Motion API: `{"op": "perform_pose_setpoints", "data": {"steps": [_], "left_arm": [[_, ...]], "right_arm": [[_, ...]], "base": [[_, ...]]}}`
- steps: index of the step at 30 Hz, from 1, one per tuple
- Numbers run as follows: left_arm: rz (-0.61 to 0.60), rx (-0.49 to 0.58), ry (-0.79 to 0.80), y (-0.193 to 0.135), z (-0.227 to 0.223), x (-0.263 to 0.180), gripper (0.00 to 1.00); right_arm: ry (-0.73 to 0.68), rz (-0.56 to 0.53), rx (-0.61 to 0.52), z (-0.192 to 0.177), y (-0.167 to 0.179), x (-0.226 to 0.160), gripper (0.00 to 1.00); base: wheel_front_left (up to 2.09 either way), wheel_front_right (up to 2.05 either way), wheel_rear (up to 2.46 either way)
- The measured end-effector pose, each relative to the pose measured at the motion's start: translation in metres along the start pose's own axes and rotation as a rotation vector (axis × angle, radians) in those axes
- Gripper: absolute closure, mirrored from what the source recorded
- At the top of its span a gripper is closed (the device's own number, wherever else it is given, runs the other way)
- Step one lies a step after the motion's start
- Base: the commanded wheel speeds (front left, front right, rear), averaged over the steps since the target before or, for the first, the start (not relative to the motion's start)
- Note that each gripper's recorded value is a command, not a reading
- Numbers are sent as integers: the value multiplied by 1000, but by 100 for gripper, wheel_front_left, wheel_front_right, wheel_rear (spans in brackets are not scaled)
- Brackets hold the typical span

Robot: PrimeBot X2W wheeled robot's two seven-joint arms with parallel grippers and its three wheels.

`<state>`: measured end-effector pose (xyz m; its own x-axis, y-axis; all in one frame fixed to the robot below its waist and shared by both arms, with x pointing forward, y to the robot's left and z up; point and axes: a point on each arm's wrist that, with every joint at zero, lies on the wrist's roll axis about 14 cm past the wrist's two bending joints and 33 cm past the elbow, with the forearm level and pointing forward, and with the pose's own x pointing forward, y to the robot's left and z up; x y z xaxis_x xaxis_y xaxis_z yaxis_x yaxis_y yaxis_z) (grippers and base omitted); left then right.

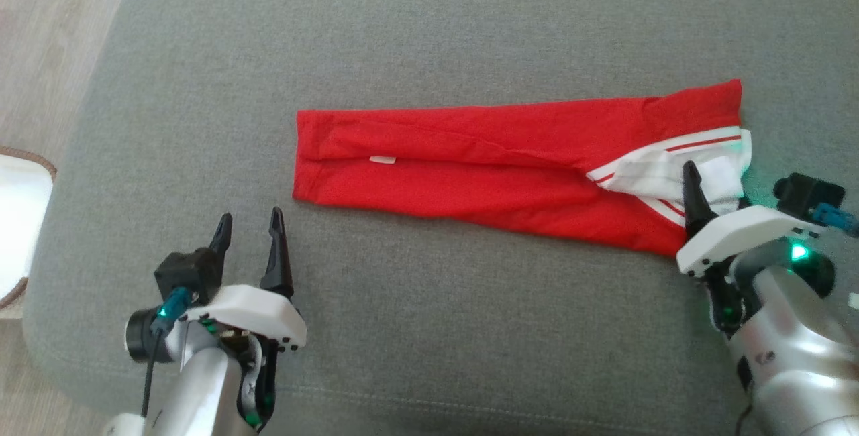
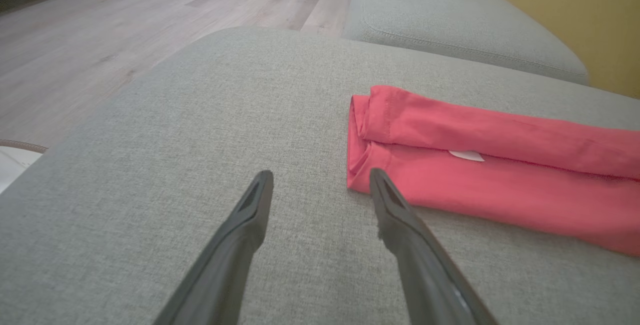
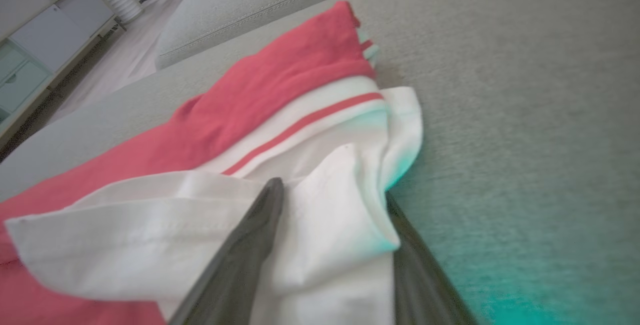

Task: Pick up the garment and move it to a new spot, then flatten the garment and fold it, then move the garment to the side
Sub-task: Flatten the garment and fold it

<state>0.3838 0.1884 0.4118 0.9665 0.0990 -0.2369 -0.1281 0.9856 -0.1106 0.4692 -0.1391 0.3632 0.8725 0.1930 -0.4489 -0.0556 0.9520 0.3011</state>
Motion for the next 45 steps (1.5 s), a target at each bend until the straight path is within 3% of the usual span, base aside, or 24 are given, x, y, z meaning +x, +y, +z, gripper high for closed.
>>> {"op": "perform_pose_setpoints", "data": {"steps": [1, 7, 15, 17, 23, 30, 37, 43, 44, 45], "left_arm": [[-1, 0, -2, -1, 1, 0, 0], [-27, -1, -8, -11, 3, 1, 0], [-114, -18, 1, -42, 0, 1, 0], [-142, -16, 15, -51, -4, -1, 0], [-178, -29, 26, -63, -7, -5, 0], [-144, -32, 24, -52, -7, -16, 0], [-68, -45, 15, -27, -5, -30, 0], [-19, -51, 14, -12, -6, -42, 0], [-12, -51, 14, -10, -6, -44, 0], [-7, -51, 14, -8, -6, -45, 0]], "right_arm": [[2, 3, 9, 0, 2, 0, 100], [-16, 9, 51, 3, 6, -5, 100], [-131, -95, 9, 39, -47, -30, 100], [-158, -72, 0, 47, -41, -32, 100], [-206, 151, -30, 60, 40, -23, 100], [-145, 418, -66, 49, 141, -23, 100], [-35, 582, -108, 16, 211, -24, 100], [-1, 648, -144, 7, 249, -14, 100], [-3, 655, -148, 8, 253, -13, 74], [-8, 661, -148, 8, 257, -12, 28]], "base": [[0, 0, 0], [0, 0, 0], [0, 0, 0], [0, 0, 0], [0, 0, 0], [0, 0, 0], [0, 0, 0], [0, 0, 0], [0, 0, 0], [0, 0, 0]]}}
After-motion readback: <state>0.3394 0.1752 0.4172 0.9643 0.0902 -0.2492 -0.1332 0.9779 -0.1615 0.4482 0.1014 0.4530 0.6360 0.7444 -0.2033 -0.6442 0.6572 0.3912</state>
